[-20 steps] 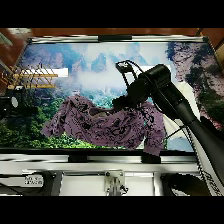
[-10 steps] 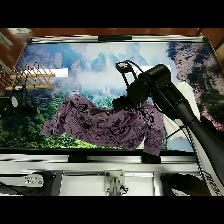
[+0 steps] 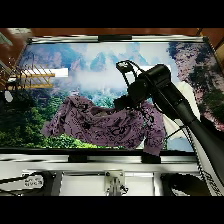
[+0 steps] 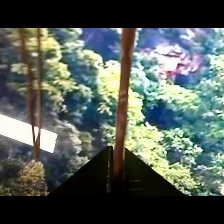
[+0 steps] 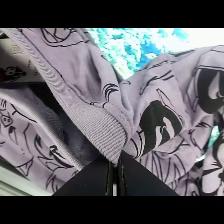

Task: Fold the shirts.

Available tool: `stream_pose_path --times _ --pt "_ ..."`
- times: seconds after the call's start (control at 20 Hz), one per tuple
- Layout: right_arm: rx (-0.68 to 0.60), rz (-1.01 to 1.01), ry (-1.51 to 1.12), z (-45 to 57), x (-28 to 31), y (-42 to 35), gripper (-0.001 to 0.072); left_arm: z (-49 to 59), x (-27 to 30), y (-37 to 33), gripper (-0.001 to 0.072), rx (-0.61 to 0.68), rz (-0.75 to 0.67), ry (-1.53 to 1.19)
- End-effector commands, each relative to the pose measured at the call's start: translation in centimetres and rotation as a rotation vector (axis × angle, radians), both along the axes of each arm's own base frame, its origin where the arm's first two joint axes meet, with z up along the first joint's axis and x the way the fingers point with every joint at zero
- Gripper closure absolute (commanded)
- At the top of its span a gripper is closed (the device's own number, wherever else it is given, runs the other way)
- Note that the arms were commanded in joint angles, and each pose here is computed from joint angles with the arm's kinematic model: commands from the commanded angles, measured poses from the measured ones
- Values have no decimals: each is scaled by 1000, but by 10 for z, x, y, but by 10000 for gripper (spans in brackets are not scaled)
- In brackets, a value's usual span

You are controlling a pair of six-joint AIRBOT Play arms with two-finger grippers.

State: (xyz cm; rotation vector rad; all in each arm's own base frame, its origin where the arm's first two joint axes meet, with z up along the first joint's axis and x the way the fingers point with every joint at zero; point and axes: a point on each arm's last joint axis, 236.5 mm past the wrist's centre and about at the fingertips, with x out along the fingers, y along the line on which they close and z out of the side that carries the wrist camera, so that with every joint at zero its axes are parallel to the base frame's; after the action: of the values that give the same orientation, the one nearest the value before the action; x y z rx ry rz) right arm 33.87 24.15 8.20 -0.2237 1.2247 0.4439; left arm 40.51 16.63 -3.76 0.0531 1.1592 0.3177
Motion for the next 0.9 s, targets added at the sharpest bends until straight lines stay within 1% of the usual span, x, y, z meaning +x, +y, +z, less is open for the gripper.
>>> stream_pose_path --times 0.0,0.15,0.25,0.4,0.5,0.6,0.7,0.8,0.85 --pt "-39 -4 -9 -1 2 -9 638 35 -6 -4 651 5 27 -51" --pt "-103 -12 5 -4 -1 -24 638 74 -8 -25 651 12 7 -123" --pt "-158 -20 11 -5 -2 -37 638 106 -10 -67 651 2 -73 -171" --pt "-205 -31 -10 -4 3 -49 638 141 -35 -162 651 -13 -338 -169" --pt "-246 -30 -36 -2 10 -59 638 145 -80 -213 651 -19 -511 -67" --pt "-264 -43 -52 -1 20 -74 639 144 -129 -241 651 -25 -625 53" --pt "-197 -40 -33 -2 26 -76 639 138 -186 -257 651 19 -834 242" --pt "-123 -54 -36 -1 35 -75 639 132 -237 -260 651 85 -1005 452" --pt "-108 -60 -44 0 40 -76 639 133 -246 -267 652 95 -1039 458"
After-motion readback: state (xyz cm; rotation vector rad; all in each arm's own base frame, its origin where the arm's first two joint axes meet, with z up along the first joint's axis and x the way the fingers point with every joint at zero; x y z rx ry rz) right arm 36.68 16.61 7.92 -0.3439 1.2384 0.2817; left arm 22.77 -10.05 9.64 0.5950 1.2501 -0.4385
